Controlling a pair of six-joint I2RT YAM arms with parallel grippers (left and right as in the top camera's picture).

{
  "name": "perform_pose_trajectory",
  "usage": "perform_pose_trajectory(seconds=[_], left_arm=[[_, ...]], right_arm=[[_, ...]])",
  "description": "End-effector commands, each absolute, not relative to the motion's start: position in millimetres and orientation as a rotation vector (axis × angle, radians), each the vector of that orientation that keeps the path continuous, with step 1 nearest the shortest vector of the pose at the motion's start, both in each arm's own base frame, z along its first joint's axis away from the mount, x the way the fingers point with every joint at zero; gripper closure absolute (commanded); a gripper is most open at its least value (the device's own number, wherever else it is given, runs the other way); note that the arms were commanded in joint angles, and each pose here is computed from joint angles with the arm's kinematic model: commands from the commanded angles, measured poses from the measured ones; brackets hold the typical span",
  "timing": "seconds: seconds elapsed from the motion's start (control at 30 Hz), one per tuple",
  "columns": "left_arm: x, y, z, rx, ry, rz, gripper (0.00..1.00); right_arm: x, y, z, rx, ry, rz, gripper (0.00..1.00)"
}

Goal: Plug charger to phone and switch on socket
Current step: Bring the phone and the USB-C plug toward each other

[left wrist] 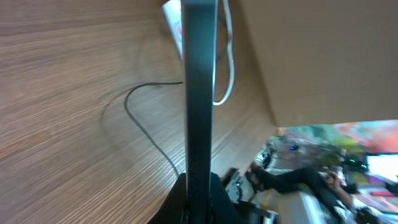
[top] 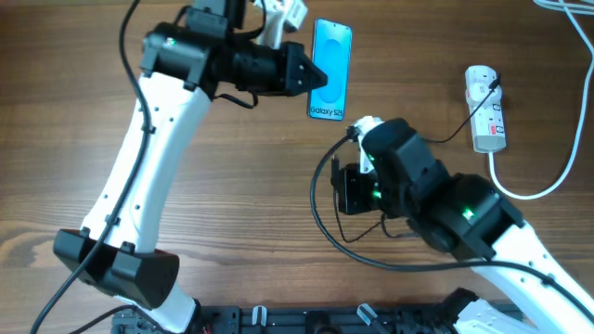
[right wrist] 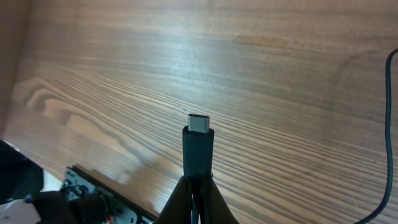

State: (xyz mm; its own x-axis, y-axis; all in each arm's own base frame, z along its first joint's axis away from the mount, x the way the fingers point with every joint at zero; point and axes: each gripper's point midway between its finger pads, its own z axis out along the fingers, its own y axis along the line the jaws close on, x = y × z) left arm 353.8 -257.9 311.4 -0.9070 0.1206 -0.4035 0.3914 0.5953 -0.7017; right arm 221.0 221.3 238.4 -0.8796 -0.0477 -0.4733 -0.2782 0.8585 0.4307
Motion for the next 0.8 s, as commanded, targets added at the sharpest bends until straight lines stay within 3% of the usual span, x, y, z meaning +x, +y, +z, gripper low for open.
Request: perform_pose_trajectory(seconds=[0.0,0.33,0.77], left_arm=[[348.6,-266.4,319.4,0.427,2.492,-1.165,0.96],[338.9,-277.7,323.4,0.376,2.523,-1.252,0.96],[326.4,-286.9,335.3,0.563,2.427,-1.351,0.96]], right_arm=[[222.7,217.7,257.7,-0.214,2.505,0.709,0.96],[231.4,221.9,269.4,-0.182,2.443,0.739,0.96],[244.1,221.6,277.4,-0.122,2.393,0.742,0.96]])
